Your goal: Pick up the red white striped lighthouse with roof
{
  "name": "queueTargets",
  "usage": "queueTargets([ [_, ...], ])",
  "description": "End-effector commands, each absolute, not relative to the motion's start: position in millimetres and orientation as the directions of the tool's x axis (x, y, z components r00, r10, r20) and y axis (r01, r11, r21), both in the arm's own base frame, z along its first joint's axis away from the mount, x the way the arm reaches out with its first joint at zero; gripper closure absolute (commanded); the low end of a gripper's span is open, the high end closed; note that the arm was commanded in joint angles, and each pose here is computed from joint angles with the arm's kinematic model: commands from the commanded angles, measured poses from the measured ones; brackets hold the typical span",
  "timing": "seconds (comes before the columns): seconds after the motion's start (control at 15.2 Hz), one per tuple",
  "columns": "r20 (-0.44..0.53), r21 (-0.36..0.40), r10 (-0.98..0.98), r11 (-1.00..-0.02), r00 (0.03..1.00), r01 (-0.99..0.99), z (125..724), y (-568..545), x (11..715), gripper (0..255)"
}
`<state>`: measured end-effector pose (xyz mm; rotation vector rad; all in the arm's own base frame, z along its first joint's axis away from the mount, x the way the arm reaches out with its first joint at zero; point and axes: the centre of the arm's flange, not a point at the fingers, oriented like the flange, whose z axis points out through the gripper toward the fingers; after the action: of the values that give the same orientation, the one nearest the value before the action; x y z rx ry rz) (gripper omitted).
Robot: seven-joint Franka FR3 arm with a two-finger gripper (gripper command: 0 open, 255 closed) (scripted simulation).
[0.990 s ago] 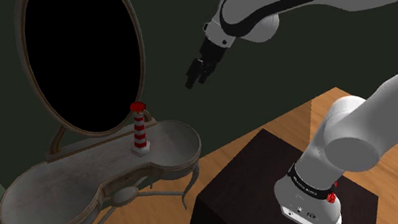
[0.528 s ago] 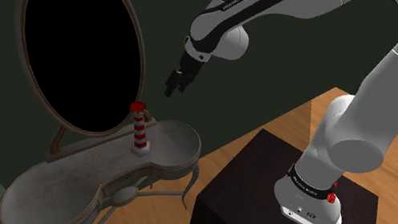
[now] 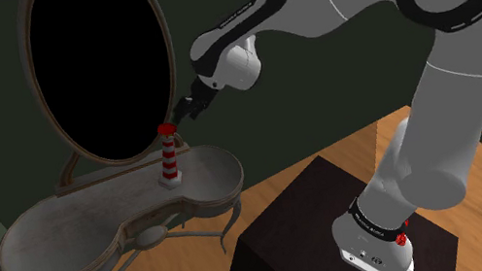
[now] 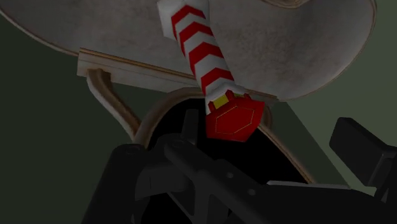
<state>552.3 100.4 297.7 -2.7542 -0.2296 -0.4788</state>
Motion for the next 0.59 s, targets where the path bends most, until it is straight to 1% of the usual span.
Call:
queueTargets([
  [0.0,0.37,-0.305,0.095,-0.927,0.924,0.217,279,111,570,0],
  [0.2,0.395,-0.317,0.089,-0.921,0.914,0.226,257,125,597,0],
  [0.53,0.396,-0.317,0.089,-0.921,0.914,0.227,236,125,598,0],
])
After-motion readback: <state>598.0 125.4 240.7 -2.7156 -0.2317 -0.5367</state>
